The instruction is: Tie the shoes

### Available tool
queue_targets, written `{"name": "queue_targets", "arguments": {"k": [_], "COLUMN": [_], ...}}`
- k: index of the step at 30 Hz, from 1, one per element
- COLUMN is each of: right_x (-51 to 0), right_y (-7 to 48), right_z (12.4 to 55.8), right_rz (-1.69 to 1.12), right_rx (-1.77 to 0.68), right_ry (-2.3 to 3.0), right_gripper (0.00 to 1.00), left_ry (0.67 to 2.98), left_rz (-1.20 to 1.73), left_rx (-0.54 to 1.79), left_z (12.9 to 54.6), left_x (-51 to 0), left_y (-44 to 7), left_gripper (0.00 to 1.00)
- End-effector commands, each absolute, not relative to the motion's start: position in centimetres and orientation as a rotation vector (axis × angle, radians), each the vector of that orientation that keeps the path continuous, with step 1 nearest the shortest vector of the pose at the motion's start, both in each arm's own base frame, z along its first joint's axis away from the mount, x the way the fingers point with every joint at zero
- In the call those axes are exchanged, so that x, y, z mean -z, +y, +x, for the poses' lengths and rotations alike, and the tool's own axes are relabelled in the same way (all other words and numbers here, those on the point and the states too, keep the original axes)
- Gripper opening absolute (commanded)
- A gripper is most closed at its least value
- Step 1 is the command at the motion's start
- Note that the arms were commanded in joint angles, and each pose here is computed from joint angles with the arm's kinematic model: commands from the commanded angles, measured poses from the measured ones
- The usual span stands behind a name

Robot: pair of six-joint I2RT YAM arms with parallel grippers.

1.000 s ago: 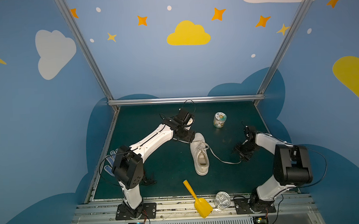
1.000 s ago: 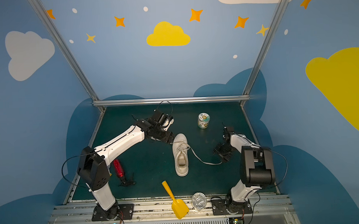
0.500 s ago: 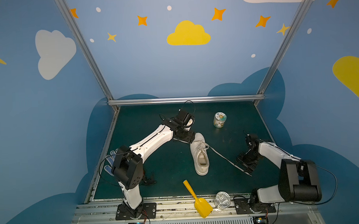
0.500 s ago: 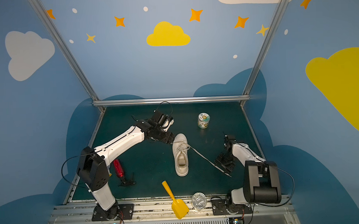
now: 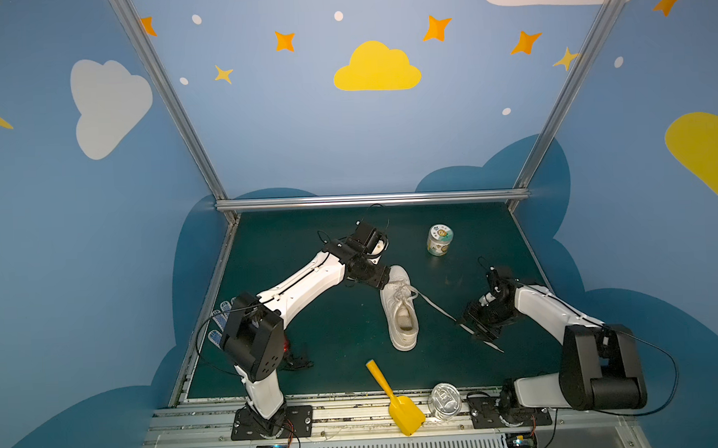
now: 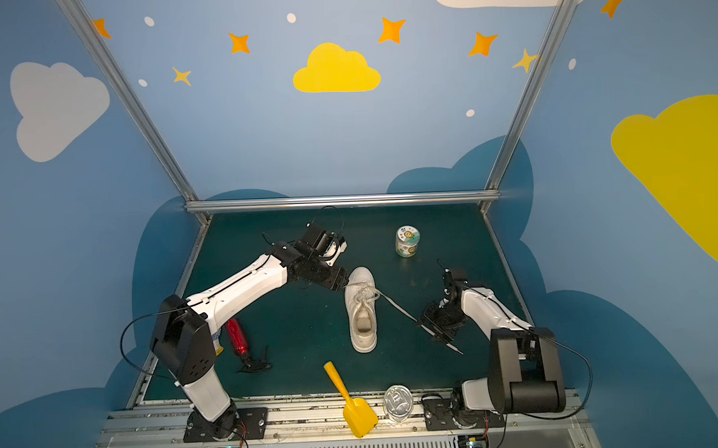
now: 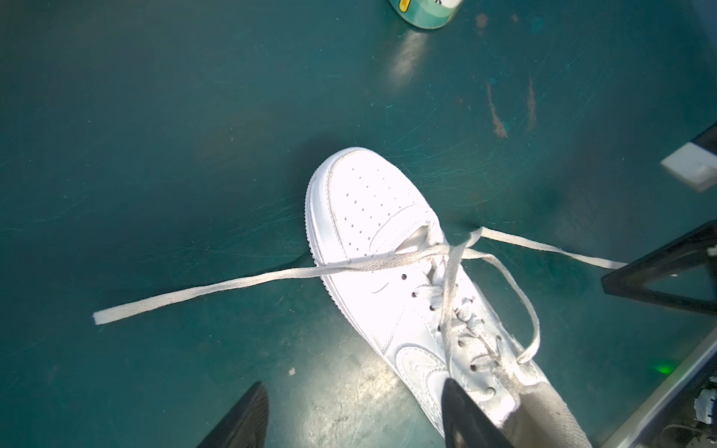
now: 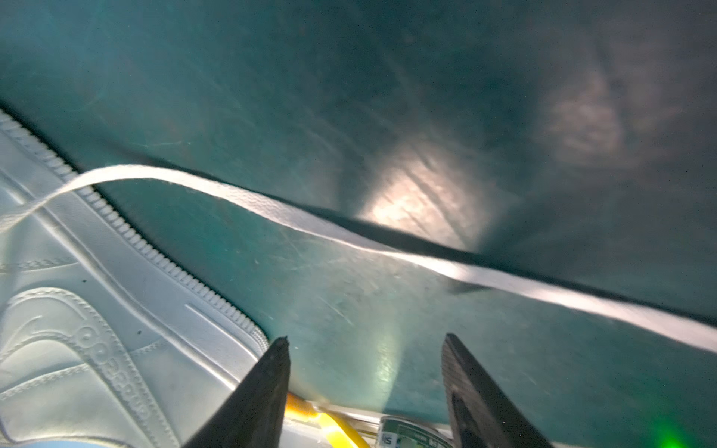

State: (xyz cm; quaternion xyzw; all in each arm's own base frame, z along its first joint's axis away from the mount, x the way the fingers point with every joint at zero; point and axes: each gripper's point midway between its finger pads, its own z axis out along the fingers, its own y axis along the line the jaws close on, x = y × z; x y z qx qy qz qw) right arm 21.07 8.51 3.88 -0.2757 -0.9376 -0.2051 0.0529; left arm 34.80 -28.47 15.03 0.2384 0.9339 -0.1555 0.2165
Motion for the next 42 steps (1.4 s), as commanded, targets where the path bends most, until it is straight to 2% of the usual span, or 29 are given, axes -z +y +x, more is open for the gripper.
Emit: {"name": "queue_targets", "arguments": {"k": [1,7,15,20,24,33,42], "right_x": [-3.9,-3.7,-3.9,-6.9,-8.7,-5.9,-5.5], "right_y": [9.6,10.2,9.7,9.7,8.4,2.2,1.2], "right_z": [22.5,26.6,34.5,37.0,35.4,27.7,25.2], "right_rz": [-0.810,-0.764,-0.663,-0.564,-0.525,-0.539,-0.494], "right_rx": [0.721,0.776,0.761,0.832,0.745,0.198,0.093], "right_ry": [-2.858,-2.895,-2.975,-3.011,-3.035,-3.008,-3.021], "right_gripper": [0.62,0.61,0.60,0.60,0.61,0.60,0.60], "left_ry": [2.565,2.563,2.579,2.583,2.574,2.568,2.568], "left_rz": [0.643,0.637,0.631,0.619,0.608,0.612,0.614], "left_rx": [0.461,0.453,0.443,0.446,0.450,0.462,0.474], "left_z": [34.7,34.8,34.5,34.3,34.2,34.2,34.3], "left_x": [-16.2,-16.1,-16.0,-16.0,-16.0,-15.9,-16.1], "left_y": [-28.4,-28.3,-28.0,-27.9,-27.7,-28.0,-28.3], "left_gripper": [0.71,0.71,0.71,0.70,0.71,0.71,0.71]}}
